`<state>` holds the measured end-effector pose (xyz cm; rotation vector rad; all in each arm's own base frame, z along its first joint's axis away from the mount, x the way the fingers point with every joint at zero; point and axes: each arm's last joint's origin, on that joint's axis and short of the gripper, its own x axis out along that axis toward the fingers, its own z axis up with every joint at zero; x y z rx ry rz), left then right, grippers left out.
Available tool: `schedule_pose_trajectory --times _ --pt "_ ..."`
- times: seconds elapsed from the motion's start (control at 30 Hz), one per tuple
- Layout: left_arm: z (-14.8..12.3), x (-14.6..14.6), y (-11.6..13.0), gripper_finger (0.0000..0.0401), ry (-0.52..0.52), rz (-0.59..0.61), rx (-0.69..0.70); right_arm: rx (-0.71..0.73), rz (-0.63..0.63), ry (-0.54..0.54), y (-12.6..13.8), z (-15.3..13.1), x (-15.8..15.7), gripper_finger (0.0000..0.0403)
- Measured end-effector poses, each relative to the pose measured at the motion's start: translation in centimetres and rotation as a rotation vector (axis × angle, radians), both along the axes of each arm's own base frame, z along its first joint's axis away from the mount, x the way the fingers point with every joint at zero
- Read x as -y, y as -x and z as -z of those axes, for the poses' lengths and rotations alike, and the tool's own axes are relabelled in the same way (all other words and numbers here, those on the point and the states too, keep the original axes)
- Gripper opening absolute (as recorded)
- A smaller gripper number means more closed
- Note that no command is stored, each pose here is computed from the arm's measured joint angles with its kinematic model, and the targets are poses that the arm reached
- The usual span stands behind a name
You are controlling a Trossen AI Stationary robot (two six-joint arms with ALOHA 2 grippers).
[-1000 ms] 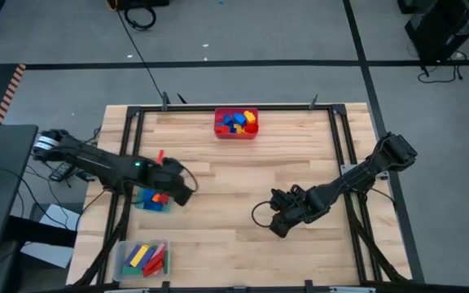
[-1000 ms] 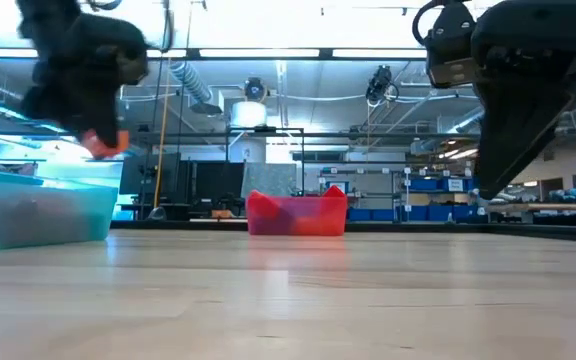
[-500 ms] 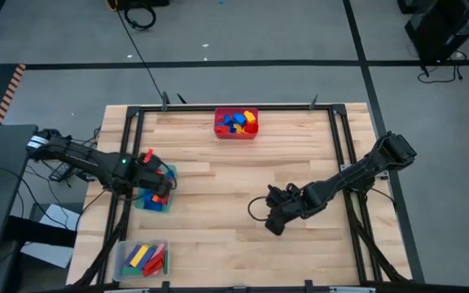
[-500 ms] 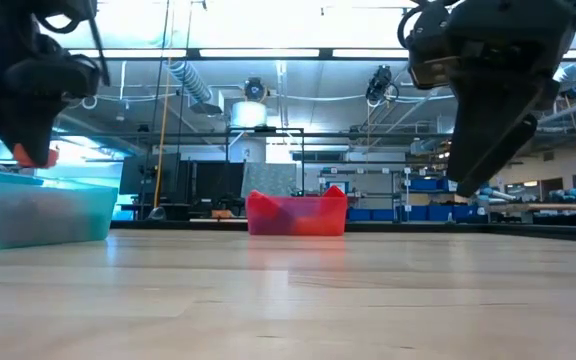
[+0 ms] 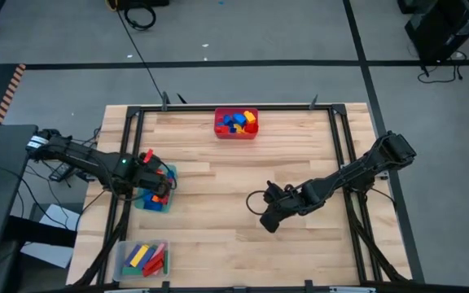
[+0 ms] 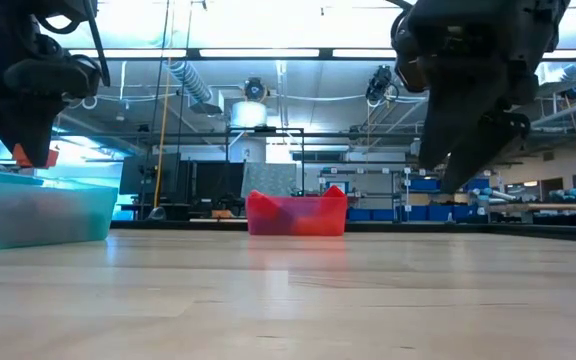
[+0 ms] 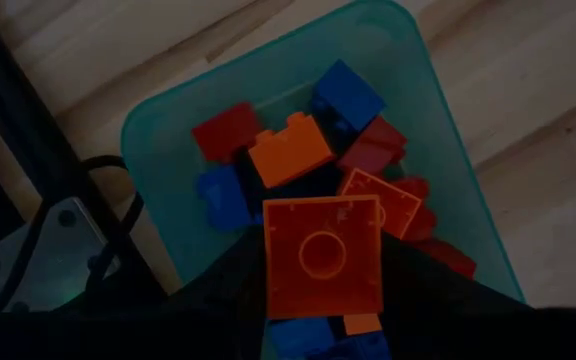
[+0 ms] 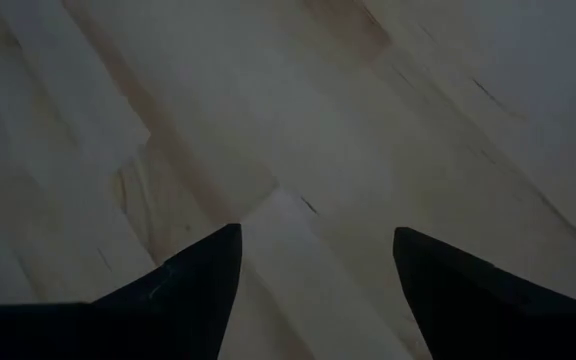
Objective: Sort blocks by size
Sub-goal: Put the orange 4 studded building block into the teal bin, then return to Home Position
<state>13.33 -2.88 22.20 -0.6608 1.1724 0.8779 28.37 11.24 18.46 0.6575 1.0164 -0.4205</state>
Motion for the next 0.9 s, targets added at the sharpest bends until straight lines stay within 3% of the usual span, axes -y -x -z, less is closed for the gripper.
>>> schedule_pose_trajectory --times 0.27,0.47,0.7,0.9 --pt "0.0 0.0 0.0 0.0155 -0.001 0.004 -0.001 0.003 0.092 -0.05 0.0 0.0 0.0 0.0274" --pt "-0.05 -0.16 -0.04 0.0159 -0.077 0.117 -0.019 0.004 0.137 -0.074 0.0 0.0 0.0 0.0275" --pt "-0.07 -0.24 -0.06 0.0222 -0.106 0.126 -0.016 0.004 0.138 -0.074 0.0 0.0 0.0 0.0276" --pt "-0.07 -0.24 -0.05 0.0265 -0.124 0.249 -0.053 0.003 0.135 -0.072 0.0 0.0 0.0 0.0275"
